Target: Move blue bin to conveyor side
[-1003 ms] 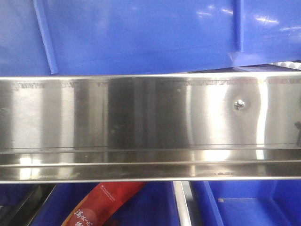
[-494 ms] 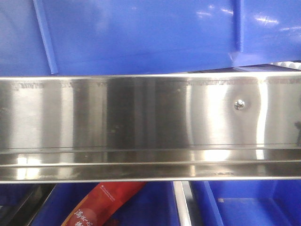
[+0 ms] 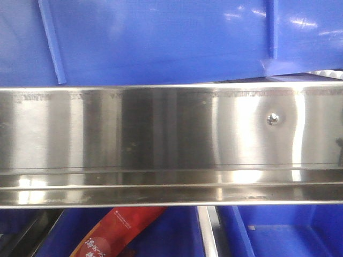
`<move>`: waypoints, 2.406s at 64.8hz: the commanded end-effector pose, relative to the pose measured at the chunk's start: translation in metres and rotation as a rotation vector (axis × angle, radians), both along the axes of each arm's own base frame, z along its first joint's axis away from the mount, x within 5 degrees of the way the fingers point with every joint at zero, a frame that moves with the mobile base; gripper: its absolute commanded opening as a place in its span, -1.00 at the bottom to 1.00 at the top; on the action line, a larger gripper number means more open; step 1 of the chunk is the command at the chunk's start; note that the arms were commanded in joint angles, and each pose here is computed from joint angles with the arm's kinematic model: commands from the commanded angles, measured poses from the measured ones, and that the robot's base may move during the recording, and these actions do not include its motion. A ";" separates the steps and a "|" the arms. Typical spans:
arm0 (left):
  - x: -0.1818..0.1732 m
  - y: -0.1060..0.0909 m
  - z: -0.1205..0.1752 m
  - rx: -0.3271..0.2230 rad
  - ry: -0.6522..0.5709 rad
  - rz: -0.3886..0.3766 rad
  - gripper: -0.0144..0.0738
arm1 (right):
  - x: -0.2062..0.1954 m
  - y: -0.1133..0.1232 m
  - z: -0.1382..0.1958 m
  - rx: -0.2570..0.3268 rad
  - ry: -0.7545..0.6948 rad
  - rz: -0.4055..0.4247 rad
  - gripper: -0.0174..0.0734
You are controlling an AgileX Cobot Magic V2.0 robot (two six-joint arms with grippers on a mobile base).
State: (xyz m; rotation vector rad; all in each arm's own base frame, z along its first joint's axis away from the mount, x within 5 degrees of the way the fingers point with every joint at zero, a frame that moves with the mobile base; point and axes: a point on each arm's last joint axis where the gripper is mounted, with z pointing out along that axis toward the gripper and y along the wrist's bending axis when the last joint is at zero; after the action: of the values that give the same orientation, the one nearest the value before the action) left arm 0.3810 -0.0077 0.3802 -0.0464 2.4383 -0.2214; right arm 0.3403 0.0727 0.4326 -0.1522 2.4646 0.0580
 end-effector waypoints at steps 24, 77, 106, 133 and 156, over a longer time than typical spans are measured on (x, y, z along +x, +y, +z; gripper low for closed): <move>0.002 -0.015 0.002 0.018 -0.024 -0.037 0.09 | 0.000 -0.001 0.002 -0.020 -0.019 0.006 -0.81; 0.001 -0.014 0.001 0.019 -0.011 -0.038 -0.22 | 0.000 -0.001 0.002 -0.020 -0.019 0.006 -0.81; 0.001 -0.014 0.002 0.019 -0.016 -0.037 -0.73 | 0.000 -0.001 0.002 -0.020 -0.019 0.006 -0.81; 0.002 -0.014 0.002 0.014 -0.031 -0.034 -0.73 | 0.000 -0.001 0.002 -0.020 -0.019 0.006 -0.81; -0.022 -0.011 0.046 0.014 -0.146 0.018 -0.73 | -0.019 -0.005 0.031 0.009 -0.110 -0.006 -0.81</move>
State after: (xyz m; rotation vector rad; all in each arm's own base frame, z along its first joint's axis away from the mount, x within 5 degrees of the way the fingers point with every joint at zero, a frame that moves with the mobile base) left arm 0.3762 -0.0188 0.3870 -0.0097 2.4394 -0.1842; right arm 0.3368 0.0717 0.4362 -0.1490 2.4720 0.0554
